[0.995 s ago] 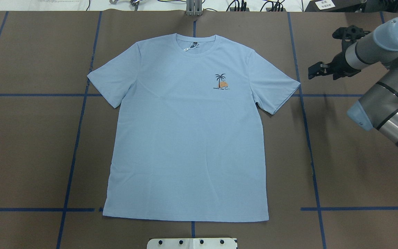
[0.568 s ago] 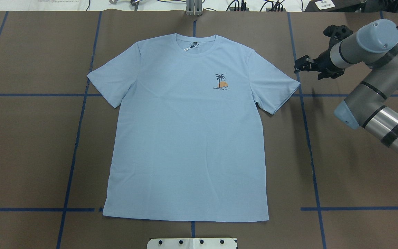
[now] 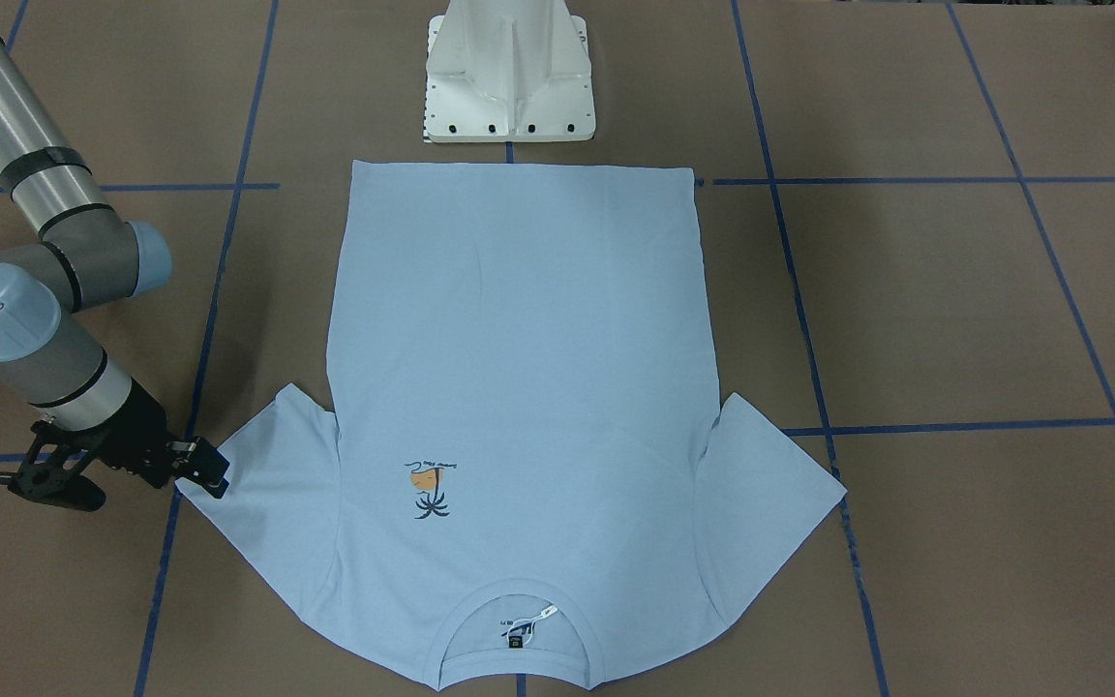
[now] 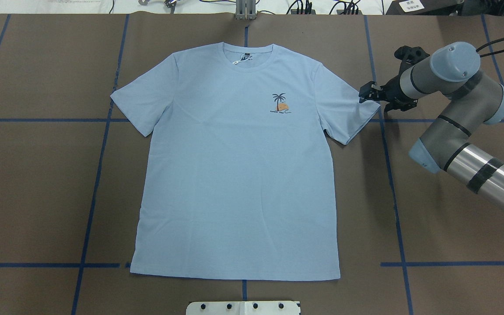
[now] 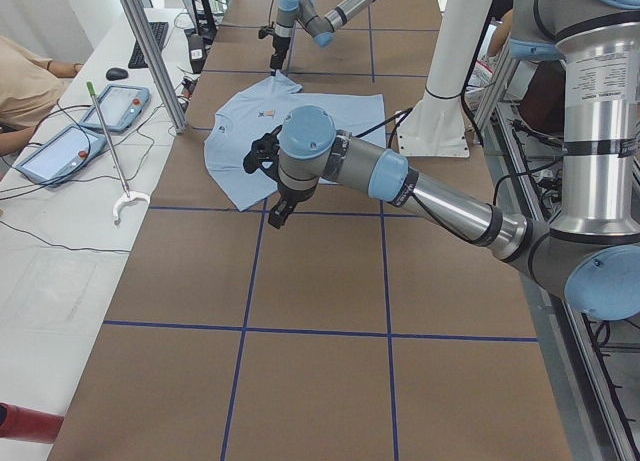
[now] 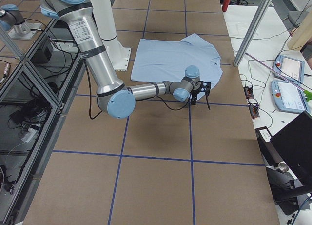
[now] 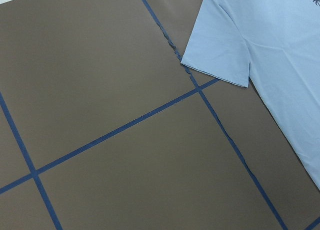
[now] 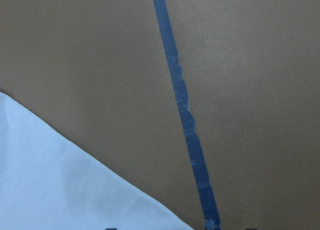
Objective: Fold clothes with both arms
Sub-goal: 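Move the right gripper to the sleeve nearest it and grasp it, then fold the grasped sleeve inward over the shirt body toward the collar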
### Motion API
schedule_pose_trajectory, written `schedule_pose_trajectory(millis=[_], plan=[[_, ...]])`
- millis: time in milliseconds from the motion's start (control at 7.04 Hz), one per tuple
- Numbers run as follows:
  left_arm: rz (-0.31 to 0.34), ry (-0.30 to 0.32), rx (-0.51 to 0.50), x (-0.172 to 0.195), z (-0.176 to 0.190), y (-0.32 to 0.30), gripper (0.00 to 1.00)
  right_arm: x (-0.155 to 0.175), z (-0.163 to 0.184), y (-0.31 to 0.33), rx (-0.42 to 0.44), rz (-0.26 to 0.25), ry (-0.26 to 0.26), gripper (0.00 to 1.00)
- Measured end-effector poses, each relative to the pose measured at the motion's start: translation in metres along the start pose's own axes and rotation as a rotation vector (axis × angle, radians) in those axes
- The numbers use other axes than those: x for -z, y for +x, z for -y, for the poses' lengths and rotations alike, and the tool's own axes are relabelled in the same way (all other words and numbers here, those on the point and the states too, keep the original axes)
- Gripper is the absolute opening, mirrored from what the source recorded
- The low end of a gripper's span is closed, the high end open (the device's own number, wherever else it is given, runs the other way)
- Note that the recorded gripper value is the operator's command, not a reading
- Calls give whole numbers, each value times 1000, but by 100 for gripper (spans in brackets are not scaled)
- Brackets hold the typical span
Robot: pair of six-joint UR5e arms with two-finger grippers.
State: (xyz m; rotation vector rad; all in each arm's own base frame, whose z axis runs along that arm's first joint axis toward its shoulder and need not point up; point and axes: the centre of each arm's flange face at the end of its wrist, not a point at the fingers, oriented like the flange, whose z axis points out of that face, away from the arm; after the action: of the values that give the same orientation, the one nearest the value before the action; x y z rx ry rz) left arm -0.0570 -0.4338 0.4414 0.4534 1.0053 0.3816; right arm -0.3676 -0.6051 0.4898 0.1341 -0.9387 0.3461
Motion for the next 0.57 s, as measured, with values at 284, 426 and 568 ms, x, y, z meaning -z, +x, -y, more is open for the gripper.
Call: schedule_pose_trajectory(millis=[284, 426, 568], plan=[[-5, 1, 0, 0, 0, 1, 100, 0, -1, -3, -8, 3, -1, 0], [-6, 1, 1, 0, 0, 0, 100, 1, -1, -6, -12, 9, -2, 0], [-6, 1, 1, 0, 0, 0, 100, 5, -1, -19, -38, 25, -2, 0]])
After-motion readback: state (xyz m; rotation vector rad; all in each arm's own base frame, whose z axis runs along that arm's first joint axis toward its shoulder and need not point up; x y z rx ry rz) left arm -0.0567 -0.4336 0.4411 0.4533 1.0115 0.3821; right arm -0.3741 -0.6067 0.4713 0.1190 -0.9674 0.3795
